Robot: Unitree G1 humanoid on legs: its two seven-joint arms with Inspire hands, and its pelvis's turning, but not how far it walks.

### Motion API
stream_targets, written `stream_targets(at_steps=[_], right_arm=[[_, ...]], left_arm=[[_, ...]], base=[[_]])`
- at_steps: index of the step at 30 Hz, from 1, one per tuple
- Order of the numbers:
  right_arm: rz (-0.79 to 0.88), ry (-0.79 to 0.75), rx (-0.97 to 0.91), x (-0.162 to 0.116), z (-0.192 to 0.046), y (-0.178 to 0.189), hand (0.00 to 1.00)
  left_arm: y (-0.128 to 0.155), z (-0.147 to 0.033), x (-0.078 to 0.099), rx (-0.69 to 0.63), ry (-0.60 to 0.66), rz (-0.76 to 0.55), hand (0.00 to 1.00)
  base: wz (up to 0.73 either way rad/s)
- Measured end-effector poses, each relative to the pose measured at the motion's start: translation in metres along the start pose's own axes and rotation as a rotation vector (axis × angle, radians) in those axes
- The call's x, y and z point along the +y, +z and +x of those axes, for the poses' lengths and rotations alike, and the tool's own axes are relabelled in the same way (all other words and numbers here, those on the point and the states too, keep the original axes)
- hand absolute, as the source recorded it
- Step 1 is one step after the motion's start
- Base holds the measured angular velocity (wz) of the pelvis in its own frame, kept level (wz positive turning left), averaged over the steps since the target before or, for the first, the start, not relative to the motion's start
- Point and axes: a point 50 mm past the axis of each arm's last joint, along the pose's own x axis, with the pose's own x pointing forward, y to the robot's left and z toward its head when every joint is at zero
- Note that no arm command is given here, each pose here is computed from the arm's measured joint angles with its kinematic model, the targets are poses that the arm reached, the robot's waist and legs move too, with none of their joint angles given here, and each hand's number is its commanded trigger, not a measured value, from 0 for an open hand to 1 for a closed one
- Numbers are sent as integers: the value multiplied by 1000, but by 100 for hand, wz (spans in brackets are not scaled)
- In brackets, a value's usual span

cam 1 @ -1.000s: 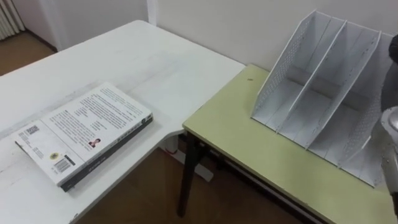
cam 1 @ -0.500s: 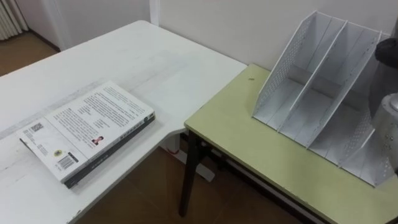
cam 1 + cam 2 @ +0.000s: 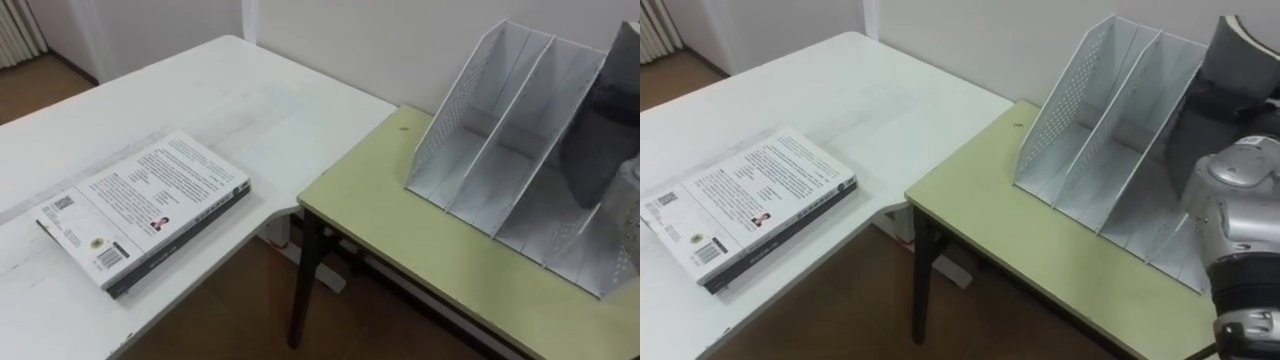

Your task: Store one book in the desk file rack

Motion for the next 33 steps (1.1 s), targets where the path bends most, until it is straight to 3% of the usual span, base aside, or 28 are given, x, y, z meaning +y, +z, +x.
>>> stream_targets(at_steps=[8, 33], right_arm=[[83, 21, -18, 6, 4, 29, 0], [51, 15, 25, 7, 5, 21, 0]], left_arm=[[3, -1, 1, 4, 14, 26, 0], [4, -3, 0, 9, 29, 32, 0]], base=[[4], [0]])
